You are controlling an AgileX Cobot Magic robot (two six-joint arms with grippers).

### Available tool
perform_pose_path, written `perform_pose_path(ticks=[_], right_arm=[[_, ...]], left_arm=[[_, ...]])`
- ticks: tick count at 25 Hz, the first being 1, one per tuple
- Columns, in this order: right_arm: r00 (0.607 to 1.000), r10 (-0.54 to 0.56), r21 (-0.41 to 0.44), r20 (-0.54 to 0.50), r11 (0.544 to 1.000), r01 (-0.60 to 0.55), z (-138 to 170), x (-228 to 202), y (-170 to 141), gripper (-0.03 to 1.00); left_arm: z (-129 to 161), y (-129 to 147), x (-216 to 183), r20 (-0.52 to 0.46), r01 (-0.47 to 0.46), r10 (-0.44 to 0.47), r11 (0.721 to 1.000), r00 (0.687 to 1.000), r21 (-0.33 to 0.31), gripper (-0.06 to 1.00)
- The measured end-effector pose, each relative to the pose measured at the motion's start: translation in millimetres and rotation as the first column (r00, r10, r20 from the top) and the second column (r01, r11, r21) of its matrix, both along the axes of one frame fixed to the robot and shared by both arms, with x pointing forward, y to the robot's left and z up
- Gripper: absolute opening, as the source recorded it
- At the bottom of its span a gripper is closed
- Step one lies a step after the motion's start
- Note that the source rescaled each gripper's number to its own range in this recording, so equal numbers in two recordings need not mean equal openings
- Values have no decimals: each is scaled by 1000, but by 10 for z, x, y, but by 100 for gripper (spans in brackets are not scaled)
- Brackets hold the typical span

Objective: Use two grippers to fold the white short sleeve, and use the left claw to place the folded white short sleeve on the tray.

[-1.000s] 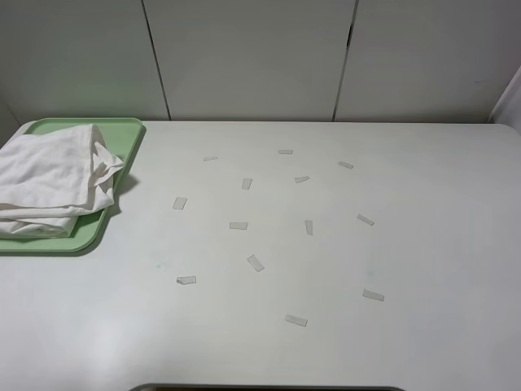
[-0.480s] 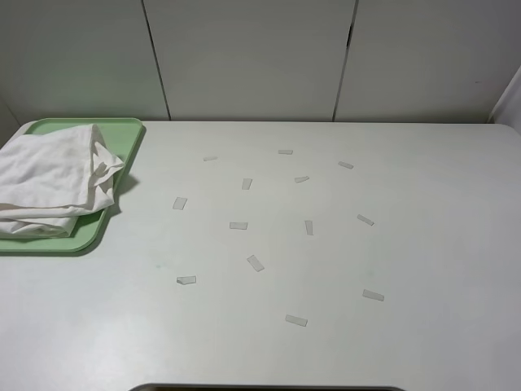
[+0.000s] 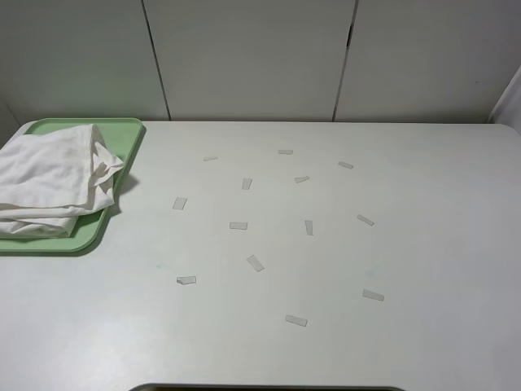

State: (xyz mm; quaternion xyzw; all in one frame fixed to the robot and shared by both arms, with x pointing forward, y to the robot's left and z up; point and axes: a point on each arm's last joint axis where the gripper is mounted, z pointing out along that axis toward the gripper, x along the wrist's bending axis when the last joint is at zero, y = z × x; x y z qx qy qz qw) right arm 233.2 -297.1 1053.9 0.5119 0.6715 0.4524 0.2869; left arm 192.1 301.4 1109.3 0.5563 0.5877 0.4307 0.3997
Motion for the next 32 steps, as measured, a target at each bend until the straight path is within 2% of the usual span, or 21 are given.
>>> perform_pose_path(ticks=[3,7,10,14,32], right_arm=[[1000,0,0,0,1000,0,0,0,0,100],[1000,0,0,0,1000,0,0,0,0,100],[1000,0,0,0,1000,0,0,0,0,100],[1000,1,1,0,1000,-1,0,0,1,100],[1000,1,1,0,1000,-1,0,0,1,100]], left_arm=[[-18,-58,17,-5,90,-90,996,996,-2,100],[-110,-84,84,-41,126,-125,992,991,4,100],[-404,-73,259,-148,172,-168,985,975,14,100],[-599,-66,390,-185,223,-213,974,959,37,100],[-598,-64,408,-167,235,-225,971,960,42,100]])
